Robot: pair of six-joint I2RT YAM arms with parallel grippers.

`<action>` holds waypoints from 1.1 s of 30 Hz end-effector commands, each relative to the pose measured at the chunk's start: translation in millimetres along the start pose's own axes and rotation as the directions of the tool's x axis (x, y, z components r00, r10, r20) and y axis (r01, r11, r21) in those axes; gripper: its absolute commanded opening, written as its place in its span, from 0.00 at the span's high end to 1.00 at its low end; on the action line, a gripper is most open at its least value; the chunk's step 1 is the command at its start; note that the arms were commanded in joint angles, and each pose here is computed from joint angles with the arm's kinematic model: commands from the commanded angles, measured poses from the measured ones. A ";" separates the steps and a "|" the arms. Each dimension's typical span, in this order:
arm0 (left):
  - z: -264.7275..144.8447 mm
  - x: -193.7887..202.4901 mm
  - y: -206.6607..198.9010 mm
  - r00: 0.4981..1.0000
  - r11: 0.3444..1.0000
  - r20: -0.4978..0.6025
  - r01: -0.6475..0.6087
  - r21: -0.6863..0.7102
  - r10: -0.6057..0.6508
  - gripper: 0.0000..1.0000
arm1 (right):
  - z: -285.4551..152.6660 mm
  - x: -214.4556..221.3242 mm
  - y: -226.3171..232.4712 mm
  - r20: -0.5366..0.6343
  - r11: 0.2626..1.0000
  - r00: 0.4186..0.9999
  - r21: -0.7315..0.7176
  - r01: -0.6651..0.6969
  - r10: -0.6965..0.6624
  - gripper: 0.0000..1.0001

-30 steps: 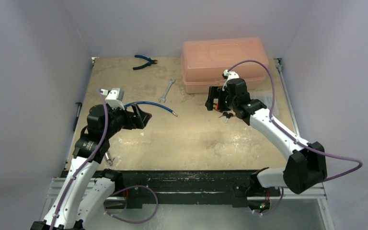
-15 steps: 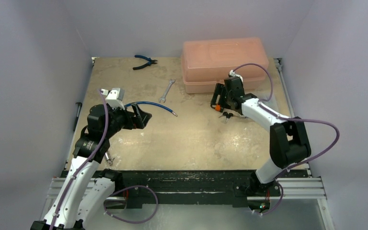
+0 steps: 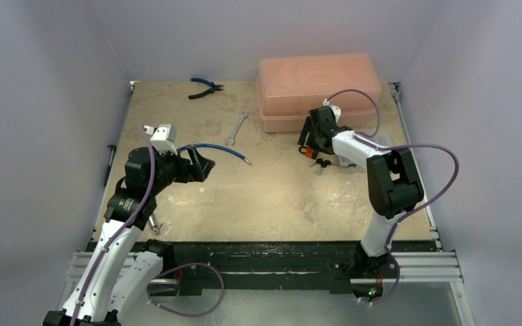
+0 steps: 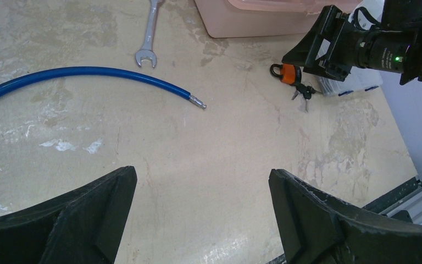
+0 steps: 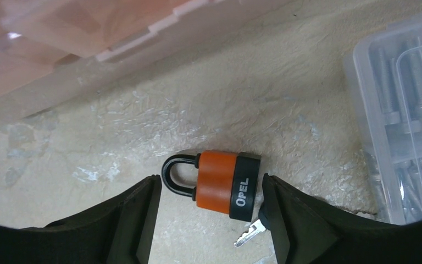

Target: Unlock with the key

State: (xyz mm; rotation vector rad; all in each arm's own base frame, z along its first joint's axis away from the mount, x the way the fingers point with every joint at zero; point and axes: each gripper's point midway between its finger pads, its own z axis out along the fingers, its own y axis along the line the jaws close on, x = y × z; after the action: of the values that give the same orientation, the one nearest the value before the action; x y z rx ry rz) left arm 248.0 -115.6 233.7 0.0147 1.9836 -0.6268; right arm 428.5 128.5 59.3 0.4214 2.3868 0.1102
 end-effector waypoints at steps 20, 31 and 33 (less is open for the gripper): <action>-2.2 -11.2 0.2 0.998 0.999 0.043 -0.037 -0.010 0.037 0.02 | 18.8 18.7 -10.9 -0.062 0.997 0.998 0.070 -0.012 0.016 0.52; -4.2 -12.8 -0.2 0.998 0.999 0.052 -0.036 -0.011 0.037 0.02 | -16.0 2.1 -16.4 0.008 0.981 0.986 0.104 -0.164 0.164 0.93; -4.6 -13.2 0.4 0.998 0.999 0.054 -0.037 -0.015 0.037 0.02 | -29.8 2.2 -13.0 0.014 0.965 0.970 0.099 -0.242 0.242 1.00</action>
State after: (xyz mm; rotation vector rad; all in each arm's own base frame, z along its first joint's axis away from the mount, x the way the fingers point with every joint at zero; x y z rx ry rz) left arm 248.9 -111.9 234.4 -0.0003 1.9777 -0.6053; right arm 409.6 120.2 31.5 0.5582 2.4656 0.0441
